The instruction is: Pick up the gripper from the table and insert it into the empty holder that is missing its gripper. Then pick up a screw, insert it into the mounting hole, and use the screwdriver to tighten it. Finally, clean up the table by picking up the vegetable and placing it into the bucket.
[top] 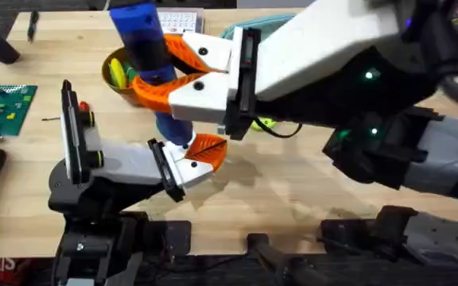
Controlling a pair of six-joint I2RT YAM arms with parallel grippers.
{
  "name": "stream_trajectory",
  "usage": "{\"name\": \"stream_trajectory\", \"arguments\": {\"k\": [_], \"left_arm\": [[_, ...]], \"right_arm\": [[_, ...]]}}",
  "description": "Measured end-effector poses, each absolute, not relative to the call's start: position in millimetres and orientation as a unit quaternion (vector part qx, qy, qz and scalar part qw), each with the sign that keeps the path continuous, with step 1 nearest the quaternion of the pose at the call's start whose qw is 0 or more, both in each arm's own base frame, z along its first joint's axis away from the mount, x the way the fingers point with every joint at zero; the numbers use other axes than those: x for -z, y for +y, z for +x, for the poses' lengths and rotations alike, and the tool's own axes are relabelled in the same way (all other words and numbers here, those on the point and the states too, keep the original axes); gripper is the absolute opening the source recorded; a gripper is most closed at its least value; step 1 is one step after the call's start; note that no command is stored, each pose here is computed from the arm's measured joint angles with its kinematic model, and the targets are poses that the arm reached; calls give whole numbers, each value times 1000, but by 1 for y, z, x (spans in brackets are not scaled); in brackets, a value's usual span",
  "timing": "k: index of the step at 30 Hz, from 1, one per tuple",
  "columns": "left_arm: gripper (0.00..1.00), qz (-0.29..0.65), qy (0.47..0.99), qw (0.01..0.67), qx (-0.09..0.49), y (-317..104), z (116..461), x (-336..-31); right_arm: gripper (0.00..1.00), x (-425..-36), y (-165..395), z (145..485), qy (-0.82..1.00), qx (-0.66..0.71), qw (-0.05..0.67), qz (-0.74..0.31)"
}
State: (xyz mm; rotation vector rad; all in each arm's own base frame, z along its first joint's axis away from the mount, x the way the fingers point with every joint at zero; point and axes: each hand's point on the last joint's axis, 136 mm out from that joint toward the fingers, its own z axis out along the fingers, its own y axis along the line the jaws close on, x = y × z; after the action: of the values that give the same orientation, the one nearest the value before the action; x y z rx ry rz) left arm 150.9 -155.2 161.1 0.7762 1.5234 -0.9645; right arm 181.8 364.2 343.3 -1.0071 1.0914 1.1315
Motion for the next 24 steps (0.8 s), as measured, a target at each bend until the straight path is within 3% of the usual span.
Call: {"name": "stream_trajectory", "arguments": {"k": [24], "left_arm": [[11,329,645,555,409,-155,151,-161]], "right_arm": [[50,-347,362,180,461,-489,602,-431]]}}
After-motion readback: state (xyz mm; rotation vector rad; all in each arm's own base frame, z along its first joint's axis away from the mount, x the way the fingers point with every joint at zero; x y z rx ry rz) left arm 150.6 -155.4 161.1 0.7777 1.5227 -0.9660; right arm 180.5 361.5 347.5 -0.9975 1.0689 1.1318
